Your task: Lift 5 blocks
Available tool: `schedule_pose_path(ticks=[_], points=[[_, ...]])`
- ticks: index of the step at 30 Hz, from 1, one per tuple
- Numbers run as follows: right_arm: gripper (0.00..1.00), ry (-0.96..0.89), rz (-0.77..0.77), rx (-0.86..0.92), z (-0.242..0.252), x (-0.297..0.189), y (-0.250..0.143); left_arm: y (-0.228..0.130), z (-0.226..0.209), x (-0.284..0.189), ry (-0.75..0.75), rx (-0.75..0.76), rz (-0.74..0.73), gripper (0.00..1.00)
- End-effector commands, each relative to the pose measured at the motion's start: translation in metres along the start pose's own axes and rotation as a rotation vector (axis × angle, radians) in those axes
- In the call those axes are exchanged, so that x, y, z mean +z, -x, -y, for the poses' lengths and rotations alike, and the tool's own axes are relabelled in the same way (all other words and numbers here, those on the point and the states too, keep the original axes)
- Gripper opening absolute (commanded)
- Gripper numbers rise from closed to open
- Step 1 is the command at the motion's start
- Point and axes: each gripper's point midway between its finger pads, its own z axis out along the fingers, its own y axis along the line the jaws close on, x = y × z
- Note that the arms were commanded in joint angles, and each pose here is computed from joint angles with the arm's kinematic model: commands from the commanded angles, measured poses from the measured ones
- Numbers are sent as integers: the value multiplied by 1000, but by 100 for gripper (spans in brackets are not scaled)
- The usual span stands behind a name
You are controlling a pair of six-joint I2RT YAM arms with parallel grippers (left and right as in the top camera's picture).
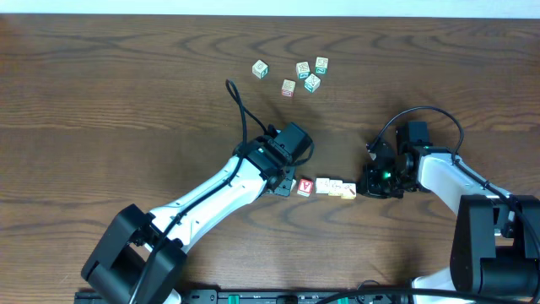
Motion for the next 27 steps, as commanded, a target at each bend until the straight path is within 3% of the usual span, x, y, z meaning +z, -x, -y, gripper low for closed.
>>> schedule_pose_path(ticks=[1,27], points=[[1,35,-9,10,-8,5,-2,3,-12,0,33,-1,15,60],[1,65,-63,-58,-37,17,-15,8,-19,34,59,-20,-20,63]])
